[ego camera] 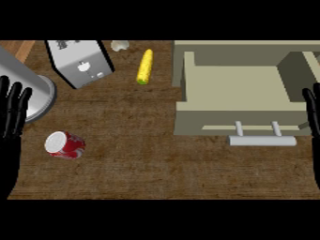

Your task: Pick up the can, place it into the drawer and close the drawer

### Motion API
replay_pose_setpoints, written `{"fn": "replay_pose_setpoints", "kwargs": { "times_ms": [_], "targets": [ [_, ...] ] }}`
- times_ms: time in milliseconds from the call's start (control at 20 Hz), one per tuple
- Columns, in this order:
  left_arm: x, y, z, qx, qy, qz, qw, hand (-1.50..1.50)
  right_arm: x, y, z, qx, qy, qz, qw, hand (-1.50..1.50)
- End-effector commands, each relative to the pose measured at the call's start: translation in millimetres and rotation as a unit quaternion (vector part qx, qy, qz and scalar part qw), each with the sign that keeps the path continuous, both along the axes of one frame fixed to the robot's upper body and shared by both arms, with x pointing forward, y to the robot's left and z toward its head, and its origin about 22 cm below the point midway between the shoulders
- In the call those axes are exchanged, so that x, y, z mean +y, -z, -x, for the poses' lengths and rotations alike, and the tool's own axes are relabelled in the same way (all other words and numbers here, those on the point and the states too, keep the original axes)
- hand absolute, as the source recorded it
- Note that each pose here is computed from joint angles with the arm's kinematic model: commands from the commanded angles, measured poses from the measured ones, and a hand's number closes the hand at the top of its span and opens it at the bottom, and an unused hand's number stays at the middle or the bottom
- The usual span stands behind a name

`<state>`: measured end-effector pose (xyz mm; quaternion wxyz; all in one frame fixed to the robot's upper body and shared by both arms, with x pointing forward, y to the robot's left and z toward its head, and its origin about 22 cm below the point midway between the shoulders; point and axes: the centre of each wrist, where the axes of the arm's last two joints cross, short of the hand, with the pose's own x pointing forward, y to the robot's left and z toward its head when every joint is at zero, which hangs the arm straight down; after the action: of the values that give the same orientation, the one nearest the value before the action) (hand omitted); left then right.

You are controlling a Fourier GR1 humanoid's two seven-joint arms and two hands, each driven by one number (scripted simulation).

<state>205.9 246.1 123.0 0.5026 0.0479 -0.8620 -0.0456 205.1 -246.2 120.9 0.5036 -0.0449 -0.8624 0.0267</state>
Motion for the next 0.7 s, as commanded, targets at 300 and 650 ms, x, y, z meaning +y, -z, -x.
{"fn": "replay_pose_setpoints", "kwargs": {
  "times_ms": [300, 650],
  "targets": [
    [6, 32, 5.1, 0.157, -0.072, 0.023, 0.9847, -1.50, -8, 27, 5, 0.125, 0.031, -0.013, 0.992, -1.50],
    [2, 3, 10.0, 0.181, -0.084, 0.021, 0.9796, -1.50, -23, 21, 14, 0.142, 0.041, -0.012, 0.989, -1.50]
  ]
}}
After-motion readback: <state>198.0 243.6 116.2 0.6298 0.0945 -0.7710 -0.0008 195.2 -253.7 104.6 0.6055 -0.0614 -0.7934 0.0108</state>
